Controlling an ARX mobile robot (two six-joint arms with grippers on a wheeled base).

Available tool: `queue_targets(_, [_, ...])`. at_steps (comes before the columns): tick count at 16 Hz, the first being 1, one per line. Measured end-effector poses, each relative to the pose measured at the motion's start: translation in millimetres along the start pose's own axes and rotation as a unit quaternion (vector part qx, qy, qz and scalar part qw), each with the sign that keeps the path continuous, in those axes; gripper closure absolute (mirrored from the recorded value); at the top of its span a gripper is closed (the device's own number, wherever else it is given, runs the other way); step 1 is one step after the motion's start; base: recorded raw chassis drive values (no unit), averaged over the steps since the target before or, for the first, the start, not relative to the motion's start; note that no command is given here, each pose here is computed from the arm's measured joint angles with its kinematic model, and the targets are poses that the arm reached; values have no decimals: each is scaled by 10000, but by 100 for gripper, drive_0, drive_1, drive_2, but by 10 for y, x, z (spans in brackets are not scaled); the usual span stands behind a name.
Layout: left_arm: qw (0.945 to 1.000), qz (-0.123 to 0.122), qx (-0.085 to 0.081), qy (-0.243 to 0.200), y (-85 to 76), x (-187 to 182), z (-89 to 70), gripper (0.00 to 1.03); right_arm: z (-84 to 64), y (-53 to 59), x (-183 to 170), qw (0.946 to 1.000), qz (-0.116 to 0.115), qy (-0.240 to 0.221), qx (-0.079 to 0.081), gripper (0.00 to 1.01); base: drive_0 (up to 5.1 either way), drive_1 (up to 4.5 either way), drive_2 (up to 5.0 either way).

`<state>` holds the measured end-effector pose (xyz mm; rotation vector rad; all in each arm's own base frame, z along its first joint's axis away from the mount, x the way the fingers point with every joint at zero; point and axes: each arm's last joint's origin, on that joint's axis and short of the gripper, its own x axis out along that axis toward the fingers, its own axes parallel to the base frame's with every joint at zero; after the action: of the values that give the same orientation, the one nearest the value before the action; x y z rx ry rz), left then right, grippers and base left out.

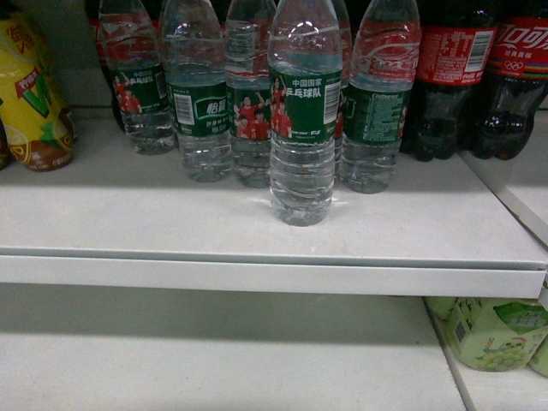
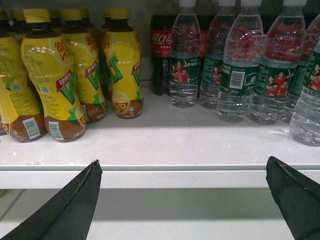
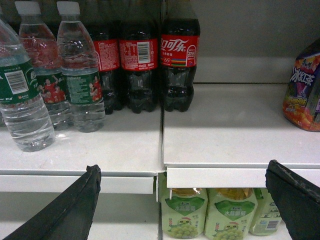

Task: Move water from second to third shelf

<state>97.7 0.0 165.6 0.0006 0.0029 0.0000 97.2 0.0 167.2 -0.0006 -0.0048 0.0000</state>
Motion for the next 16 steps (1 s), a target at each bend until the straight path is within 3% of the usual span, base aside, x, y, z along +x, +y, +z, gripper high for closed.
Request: queue_targets(16, [10000, 2, 0, 0, 0, 0, 0, 5, 0, 0, 0, 10000, 0, 0, 0, 3, 0, 0, 0])
